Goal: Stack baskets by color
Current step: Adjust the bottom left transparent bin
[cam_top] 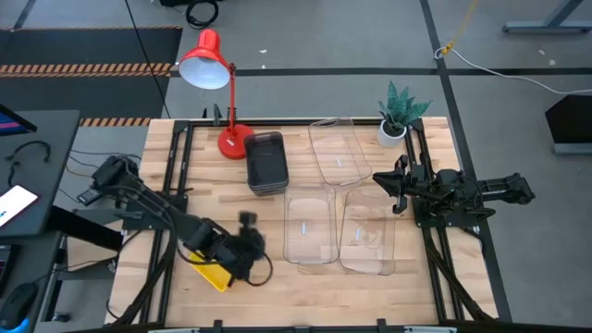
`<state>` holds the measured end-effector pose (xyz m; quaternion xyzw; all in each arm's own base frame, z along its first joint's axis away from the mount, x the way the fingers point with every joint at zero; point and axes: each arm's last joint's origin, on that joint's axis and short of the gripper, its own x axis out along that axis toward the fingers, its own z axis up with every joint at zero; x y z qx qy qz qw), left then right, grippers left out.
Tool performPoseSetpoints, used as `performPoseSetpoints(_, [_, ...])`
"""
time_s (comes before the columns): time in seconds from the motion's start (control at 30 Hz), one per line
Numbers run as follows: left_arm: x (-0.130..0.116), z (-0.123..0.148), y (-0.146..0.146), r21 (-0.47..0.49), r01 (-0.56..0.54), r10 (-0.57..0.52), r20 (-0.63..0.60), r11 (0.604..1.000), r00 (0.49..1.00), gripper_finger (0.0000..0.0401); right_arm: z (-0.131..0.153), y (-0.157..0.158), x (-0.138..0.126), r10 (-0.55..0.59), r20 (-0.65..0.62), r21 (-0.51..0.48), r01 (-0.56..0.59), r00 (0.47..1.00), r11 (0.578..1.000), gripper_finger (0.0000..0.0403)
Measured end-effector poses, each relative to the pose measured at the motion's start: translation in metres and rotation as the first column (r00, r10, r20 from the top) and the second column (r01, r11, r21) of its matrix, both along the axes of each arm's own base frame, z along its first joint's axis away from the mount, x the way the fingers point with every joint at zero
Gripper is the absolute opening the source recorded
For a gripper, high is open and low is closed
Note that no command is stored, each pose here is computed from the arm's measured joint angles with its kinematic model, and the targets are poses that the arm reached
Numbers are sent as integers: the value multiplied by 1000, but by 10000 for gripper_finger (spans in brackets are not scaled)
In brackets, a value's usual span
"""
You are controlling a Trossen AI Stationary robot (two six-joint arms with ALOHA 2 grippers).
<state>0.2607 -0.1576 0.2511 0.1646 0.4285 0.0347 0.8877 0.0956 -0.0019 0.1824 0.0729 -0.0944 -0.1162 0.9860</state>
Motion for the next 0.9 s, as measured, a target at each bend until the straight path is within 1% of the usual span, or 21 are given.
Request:
performPoseSetpoints(0.03, [6, -2, -3, -73, 58, -60, -18, 996, 998, 142, 0, 0, 0, 0, 0, 0, 0, 1000, 1000, 54])
performPoseSetpoints(0.07, [11, -4, -7, -153, 105, -109, -17, 983, 994, 142, 0, 0, 0, 0, 0, 0, 0, 1000, 1000, 54])
performPoseSetpoints(0.13, [19, -5, -12, -284, 169, -177, -1, 944, 984, 141, 0, 0, 0, 0, 0, 0, 0, 1000, 1000, 54])
performPoseSetpoints(0.2, [24, -7, -17, -398, 184, -198, 5, 899, 980, 141, 0, 0, 0, 0, 0, 0, 0, 1000, 1000, 54])
performPoseSetpoints(0.27, [27, -11, -19, -462, 164, -192, -13, 871, 981, 141, 0, 0, 0, 0, 0, 0, 0, 1000, 1000, 54])
performPoseSetpoints(0.33, [28, -19, -21, -482, 106, -152, -58, 870, 987, 141, 0, 0, 0, 0, 0, 0, 0, 1000, 1000, 54])
performPoseSetpoints(0.43, [31, -35, -22, -461, -3, -60, -121, 887, 991, 141, 0, 0, 0, 0, 0, 0, 0, 1000, 1000, 54])
performPoseSetpoints(0.57, [40, -51, -21, -402, -50, 4, -116, 914, 993, 141, 0, 0, 0, 0, 1, 0, 0, 1000, 1000, 54])
performPoseSetpoints(0.7, [51, -54, -15, -415, -70, 32, -100, 907, 995, 136, 0, 0, 0, 0, 0, 0, 0, 1000, 1000, 54])
performPoseSetpoints(0.77, [55, -50, -12, -415, -69, 33, -95, 907, 995, 130, 0, 0, 0, 0, 2, 0, 0, 1000, 1000, 54])
performPoseSetpoints(0.9, [62, -34, -12, -391, -19, -7, -65, 920, 998, 119, 0, 0, 0, 0, 2, 0, 0, 1000, 1000, 54])
